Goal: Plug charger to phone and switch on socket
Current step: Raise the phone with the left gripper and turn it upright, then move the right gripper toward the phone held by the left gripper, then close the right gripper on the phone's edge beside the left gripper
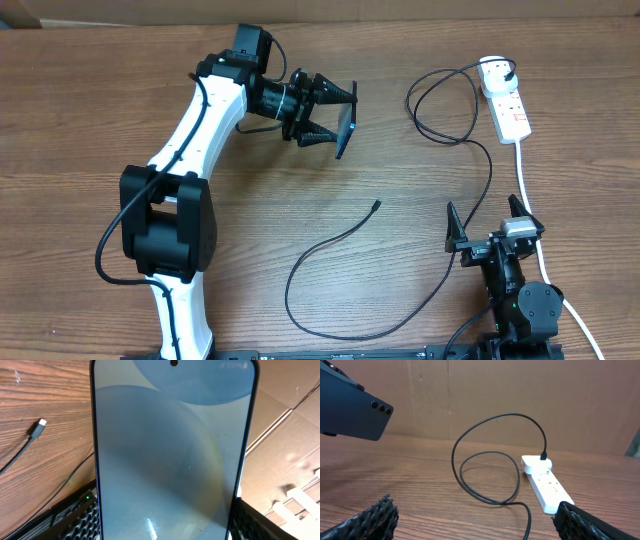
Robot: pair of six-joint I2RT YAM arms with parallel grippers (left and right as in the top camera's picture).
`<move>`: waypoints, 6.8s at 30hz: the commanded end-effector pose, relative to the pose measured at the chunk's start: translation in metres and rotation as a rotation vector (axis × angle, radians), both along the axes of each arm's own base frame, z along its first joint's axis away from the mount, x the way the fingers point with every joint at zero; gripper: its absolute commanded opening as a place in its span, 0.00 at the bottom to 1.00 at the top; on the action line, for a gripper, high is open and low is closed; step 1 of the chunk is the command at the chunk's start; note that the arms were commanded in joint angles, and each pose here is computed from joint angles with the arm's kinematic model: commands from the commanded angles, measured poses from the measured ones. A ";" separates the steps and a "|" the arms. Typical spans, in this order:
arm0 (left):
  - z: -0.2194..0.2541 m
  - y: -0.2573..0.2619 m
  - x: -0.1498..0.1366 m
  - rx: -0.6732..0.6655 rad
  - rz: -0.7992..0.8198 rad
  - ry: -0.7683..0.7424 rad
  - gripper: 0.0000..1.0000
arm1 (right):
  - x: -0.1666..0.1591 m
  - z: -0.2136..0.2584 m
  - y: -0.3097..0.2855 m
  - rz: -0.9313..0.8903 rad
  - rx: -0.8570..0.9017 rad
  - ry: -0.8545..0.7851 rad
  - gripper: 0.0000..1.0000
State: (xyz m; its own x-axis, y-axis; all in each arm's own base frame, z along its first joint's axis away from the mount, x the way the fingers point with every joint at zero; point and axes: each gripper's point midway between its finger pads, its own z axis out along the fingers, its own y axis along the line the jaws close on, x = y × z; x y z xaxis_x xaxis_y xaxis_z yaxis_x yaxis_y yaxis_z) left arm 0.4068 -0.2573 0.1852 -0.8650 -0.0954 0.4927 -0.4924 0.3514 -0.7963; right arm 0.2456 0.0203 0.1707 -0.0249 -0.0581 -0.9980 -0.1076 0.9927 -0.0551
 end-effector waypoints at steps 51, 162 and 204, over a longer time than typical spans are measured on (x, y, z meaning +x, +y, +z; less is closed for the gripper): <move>0.021 0.061 0.033 -0.071 0.151 0.053 0.65 | -0.070 0.246 0.128 0.840 0.421 0.413 1.00; -0.018 0.004 0.013 0.187 0.182 0.220 0.67 | 0.135 0.017 0.215 -0.105 0.390 0.980 0.31; -0.018 0.004 0.013 0.190 0.191 0.229 0.69 | 0.138 0.020 0.220 -0.091 0.407 0.964 0.04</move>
State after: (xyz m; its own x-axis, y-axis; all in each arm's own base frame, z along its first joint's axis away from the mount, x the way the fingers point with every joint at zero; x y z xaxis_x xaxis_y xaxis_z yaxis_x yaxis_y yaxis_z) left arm 0.4184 -0.2466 0.1531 -0.6780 -0.3815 0.6283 -0.7346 0.3795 -0.5624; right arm 0.3808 0.2370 0.1834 -0.8174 0.3241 -0.4763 0.1586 0.9214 0.3549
